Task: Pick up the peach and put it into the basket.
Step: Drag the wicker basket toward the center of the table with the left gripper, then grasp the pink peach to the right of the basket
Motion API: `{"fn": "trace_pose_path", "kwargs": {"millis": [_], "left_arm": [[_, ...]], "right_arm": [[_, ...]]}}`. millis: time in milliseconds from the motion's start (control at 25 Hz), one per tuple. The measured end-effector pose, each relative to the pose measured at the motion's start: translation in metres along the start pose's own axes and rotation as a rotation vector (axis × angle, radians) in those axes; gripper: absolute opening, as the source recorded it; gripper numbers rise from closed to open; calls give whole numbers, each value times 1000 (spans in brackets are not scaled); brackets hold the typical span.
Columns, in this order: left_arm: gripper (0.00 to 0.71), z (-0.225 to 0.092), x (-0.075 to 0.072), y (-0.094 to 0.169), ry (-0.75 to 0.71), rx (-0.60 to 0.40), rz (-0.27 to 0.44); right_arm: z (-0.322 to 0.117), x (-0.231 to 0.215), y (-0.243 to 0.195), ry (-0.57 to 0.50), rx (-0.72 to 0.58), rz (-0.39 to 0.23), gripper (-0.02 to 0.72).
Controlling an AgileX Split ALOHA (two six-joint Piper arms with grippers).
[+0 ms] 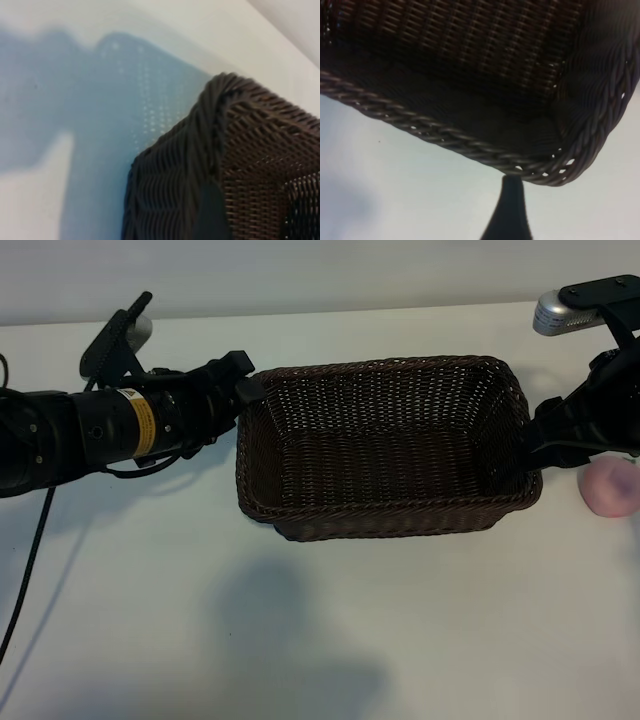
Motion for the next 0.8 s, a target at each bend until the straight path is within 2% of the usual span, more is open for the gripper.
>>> {"fn": "trace_pose_path", "kwargs": {"millis": [520,800], "left_arm": [[532,9,-28,29,-114,-48,-69],[534,19,-34,47,-230,-111,-54]], "right_arm": [[0,0,0,1,0,0,594],[-1,0,0,1,5,2,594]]}}
Point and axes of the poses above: a point on each arm's last joint axis where the gripper is mounted, y pointing back along that axis away from the gripper, x along the wrist's bending axis when the last joint is at zero, z = x × y, the point moved 10 cm from there along -y, pointing out along that axis toward the gripper, and after that the axes turned 5 degrees about y, right-handed, at the moved point
